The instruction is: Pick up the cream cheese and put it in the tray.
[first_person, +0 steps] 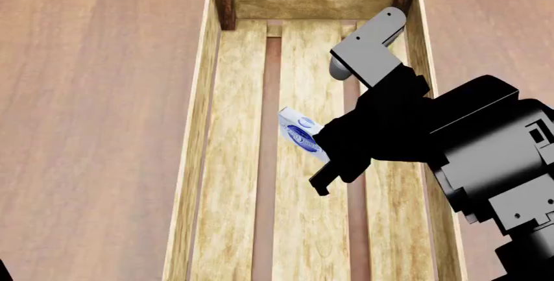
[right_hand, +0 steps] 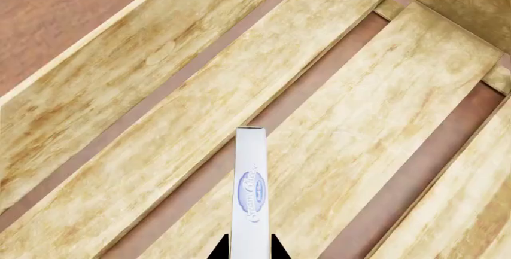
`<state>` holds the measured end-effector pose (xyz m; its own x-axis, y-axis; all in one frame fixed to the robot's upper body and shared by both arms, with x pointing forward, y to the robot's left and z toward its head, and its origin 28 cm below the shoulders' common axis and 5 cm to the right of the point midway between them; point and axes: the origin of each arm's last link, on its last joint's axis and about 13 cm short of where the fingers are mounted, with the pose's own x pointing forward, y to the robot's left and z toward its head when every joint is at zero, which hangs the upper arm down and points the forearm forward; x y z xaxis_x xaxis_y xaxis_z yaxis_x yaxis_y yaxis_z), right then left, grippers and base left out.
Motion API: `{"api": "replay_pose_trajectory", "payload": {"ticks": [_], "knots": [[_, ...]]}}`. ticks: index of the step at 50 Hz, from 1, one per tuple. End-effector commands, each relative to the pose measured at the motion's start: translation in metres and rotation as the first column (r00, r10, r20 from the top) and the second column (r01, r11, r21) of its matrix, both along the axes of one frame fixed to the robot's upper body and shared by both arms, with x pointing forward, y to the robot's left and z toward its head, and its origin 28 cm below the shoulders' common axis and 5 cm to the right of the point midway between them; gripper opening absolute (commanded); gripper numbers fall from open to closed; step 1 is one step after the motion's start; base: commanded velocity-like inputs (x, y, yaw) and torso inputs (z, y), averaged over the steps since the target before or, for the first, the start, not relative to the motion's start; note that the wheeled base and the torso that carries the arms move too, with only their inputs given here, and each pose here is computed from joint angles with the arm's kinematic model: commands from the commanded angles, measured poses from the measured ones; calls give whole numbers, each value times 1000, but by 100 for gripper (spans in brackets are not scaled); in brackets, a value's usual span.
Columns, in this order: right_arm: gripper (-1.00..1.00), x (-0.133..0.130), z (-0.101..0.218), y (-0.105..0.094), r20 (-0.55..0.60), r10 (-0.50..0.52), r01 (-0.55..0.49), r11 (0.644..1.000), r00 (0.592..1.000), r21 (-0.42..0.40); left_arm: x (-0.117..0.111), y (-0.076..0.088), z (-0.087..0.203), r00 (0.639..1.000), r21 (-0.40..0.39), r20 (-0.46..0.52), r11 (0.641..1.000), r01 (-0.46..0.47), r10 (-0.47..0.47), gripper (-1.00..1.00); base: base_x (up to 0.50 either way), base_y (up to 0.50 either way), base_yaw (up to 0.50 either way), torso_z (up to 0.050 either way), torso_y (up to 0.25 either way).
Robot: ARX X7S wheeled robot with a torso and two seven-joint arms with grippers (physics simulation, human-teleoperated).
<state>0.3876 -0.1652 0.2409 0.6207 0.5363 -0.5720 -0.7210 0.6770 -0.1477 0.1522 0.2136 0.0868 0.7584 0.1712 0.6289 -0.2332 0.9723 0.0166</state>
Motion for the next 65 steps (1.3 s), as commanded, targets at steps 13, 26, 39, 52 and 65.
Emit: {"api": "replay_pose_trajectory", "payload": {"ticks": [13,26,39,52,65], "knots": [[-100,0,-2,2,-5,15,-15,1000,1000,-15,0,0,-1,1000,0,-1,1000,2,-2,100,0,0,0,0,-51],[-100,2,-5,2,-16,18,-19,999,1000,-27,1,0,-1,1000,0,1,1000,1,-1,100,0,0,0,0,-50],[-100,2,-7,3,-23,18,-19,999,1000,-38,0,1,0,1000,-8,7,1000,7,-7,100,1,0,3,0,-46],[100,3,-8,4,43,5,0,994,999,-107,-2,0,0,999,-19,18,999,33,-33,100,0,0,0,0,0],[100,0,-6,3,57,15,-8,993,998,-121,-2,0,0,999,-15,14,999,40,-40,100,0,0,0,0,0]]}}
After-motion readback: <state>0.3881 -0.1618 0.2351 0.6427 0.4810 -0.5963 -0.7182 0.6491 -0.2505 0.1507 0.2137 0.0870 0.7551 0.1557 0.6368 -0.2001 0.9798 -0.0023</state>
